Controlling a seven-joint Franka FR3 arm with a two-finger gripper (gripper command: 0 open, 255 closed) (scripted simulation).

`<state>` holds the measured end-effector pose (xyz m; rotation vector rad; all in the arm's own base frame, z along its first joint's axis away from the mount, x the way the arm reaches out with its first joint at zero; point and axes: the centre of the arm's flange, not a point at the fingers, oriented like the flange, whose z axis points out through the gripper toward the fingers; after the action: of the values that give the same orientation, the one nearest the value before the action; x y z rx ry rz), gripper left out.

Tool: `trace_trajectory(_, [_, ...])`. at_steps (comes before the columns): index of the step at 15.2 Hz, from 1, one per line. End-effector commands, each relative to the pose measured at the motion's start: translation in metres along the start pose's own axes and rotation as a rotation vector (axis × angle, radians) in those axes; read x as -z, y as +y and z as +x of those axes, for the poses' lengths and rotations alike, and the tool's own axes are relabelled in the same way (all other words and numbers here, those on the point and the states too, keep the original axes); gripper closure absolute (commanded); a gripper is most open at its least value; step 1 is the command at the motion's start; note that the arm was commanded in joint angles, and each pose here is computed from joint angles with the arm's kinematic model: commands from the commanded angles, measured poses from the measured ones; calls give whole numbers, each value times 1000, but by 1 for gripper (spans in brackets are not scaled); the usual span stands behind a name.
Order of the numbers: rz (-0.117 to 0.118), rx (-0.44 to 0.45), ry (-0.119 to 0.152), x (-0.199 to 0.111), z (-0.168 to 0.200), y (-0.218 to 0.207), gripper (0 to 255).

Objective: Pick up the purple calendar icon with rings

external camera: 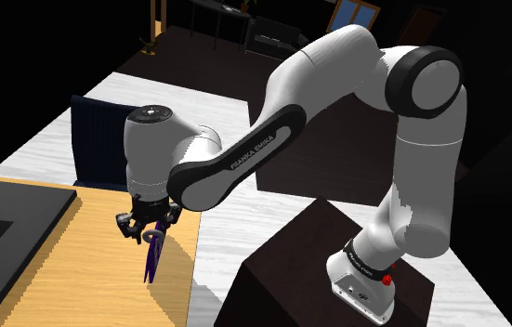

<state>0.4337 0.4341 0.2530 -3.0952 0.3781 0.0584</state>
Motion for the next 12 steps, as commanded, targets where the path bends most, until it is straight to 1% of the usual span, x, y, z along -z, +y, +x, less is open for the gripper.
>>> trace_trajectory(1, [-1,-1,0,-1,1,0,255])
trace_trajectory(4, [-1,-1,0,-1,1,0,255])
trace_trajectory(12, [-1,-1,0,41,-1,0,255])
